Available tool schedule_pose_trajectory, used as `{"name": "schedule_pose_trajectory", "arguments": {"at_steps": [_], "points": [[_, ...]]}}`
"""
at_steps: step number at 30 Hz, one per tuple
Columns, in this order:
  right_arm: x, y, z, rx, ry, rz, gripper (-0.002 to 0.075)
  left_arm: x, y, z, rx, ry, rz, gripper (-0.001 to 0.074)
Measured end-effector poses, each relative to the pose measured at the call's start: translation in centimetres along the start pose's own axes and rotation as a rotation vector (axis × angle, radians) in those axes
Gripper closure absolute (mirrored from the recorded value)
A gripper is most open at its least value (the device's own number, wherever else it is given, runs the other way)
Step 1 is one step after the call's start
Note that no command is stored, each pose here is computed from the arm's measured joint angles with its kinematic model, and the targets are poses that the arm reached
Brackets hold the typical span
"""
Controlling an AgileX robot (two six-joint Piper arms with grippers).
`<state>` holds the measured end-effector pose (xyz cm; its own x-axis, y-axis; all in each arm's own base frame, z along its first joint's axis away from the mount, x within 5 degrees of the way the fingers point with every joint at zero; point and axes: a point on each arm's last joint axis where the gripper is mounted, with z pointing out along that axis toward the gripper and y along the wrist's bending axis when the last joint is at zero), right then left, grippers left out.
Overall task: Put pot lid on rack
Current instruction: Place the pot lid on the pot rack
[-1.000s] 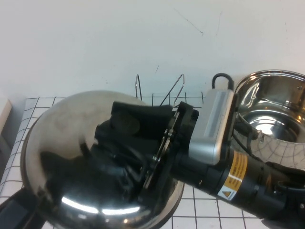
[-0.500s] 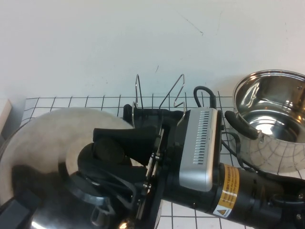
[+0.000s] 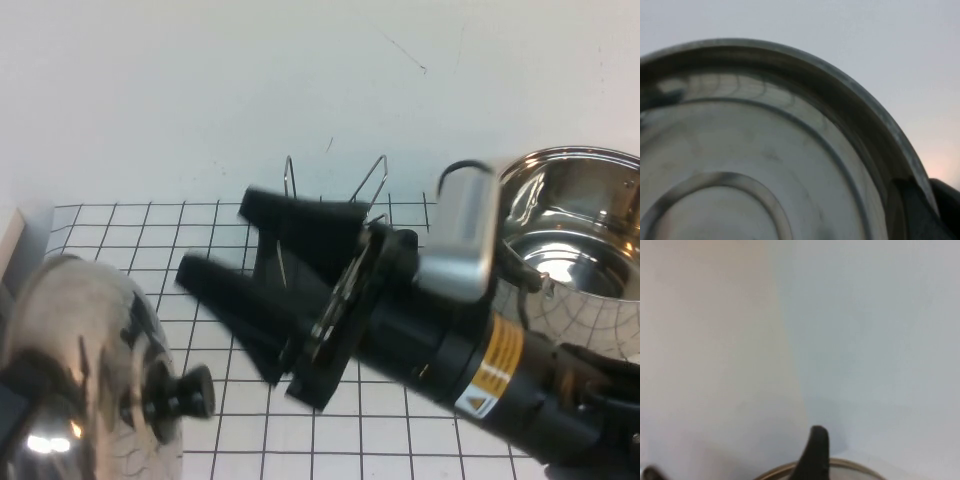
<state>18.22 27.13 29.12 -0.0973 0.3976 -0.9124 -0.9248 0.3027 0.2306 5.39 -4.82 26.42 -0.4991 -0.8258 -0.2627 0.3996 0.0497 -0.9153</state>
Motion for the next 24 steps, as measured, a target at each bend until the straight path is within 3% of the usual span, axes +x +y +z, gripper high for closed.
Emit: {"name": "schedule_pose_trajectory", "arguments": {"at_steps": [5,11,13,16,20,22,24], "points": [[-2.8,0.2,-0.4,0.054,-0.105,0.02,0.0036,-1.1,-2.7,0.9,0.035,-0.04,0.074,0.0716],[-6.8,2.8,-1.6,-0.057,-0.197,-0.128,0.0036,-2.7,-6.5,4.6,0.045,0.026,0.186,0.0718],[-8.1,3.7,-2.2,-0.1,-0.226,-0.166,0.0068,-3.1,-7.5,6.4,0.062,0.085,0.203,0.0718],[-10.1,5.2,-3.3,-0.155,-0.251,-0.232,0.0206,-3.7,-8.3,9.3,0.086,0.18,0.211,0.0718],[-11.2,6.7,-4.8,-0.182,-0.107,-0.384,0.055,-5.1,-8.6,14.3,0.113,0.309,0.214,0.0719],[-11.5,7.3,-5.7,-0.203,-0.009,-0.443,0.0643,-5.8,-8.3,16.7,0.117,0.365,0.225,0.0719],[-11.9,7.9,-7.0,-0.196,0.086,-0.47,0.0688,-6.5,-8.4,18.8,0.125,0.406,0.254,0.072]]}}
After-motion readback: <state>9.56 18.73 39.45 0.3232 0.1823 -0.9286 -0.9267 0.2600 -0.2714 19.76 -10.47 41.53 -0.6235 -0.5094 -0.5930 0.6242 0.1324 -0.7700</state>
